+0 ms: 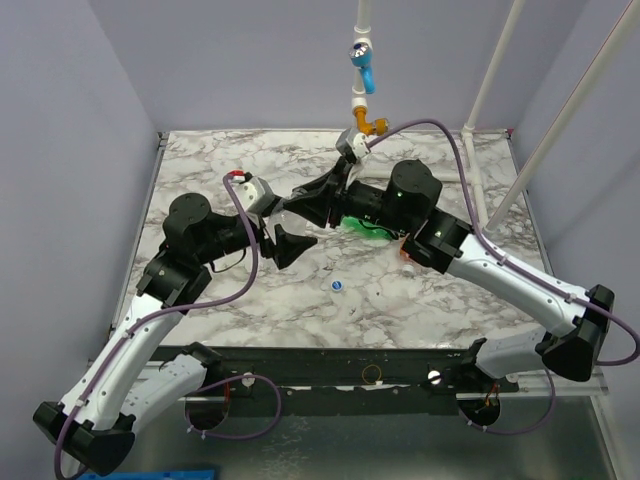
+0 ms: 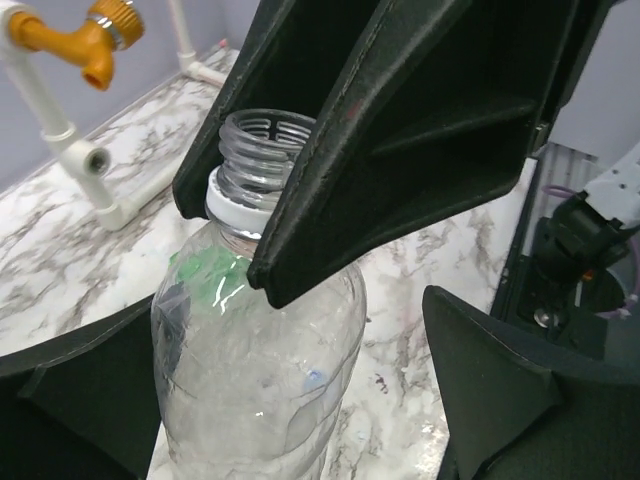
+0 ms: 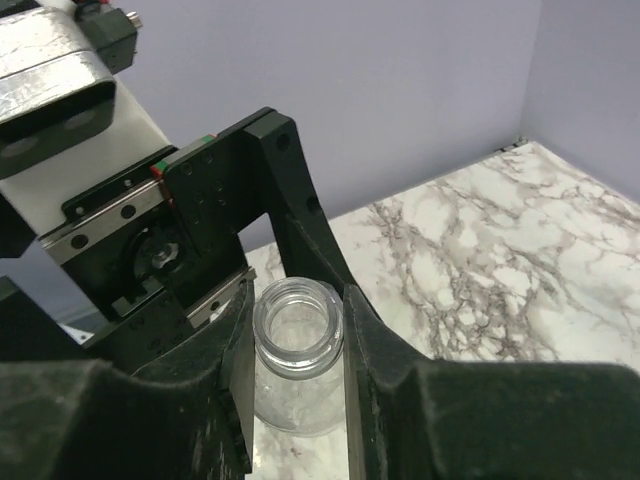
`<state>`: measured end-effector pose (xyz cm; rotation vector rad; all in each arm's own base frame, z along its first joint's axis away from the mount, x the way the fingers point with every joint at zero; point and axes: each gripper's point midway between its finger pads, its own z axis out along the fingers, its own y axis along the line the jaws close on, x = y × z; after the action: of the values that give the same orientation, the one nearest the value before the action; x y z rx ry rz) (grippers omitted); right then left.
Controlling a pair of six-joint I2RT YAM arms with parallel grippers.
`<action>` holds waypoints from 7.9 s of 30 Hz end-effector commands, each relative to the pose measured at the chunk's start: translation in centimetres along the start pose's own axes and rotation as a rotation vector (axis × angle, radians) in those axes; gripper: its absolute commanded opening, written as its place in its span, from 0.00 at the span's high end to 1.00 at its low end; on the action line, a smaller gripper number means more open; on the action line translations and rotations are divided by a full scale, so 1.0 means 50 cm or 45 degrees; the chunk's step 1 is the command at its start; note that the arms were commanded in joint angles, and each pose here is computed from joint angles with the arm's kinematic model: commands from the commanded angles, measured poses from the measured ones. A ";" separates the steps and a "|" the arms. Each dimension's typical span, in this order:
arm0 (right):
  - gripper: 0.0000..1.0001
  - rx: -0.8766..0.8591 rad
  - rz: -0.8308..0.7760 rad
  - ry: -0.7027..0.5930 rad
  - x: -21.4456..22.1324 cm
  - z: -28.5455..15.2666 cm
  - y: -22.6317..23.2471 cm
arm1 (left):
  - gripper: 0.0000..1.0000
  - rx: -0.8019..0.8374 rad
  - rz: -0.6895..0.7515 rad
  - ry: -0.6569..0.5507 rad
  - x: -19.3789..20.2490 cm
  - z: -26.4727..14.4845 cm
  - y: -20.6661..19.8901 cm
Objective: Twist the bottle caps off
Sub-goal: Place the plastic bottle at the center of the board, then pick up the plastic bottle at the center of the board, then unscrew the bottle cap from the plastic bottle.
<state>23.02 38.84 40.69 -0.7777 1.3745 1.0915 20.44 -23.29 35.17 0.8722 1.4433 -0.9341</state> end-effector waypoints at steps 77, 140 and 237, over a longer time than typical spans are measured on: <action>0.00 0.881 0.016 0.353 0.346 -0.250 -0.477 | 0.01 -0.358 -0.056 0.223 -0.025 -0.105 0.034; 0.65 0.104 0.548 0.678 0.228 -0.115 -0.067 | 0.01 0.299 1.647 0.189 0.017 -0.051 -0.006; 0.99 0.018 0.034 -0.102 -0.244 0.033 0.065 | 0.70 -0.233 -0.115 -0.125 -0.168 0.015 -0.004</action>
<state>23.72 40.00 52.87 -0.6351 1.3631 1.1010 21.43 -23.61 43.61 0.6328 1.4480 -0.8249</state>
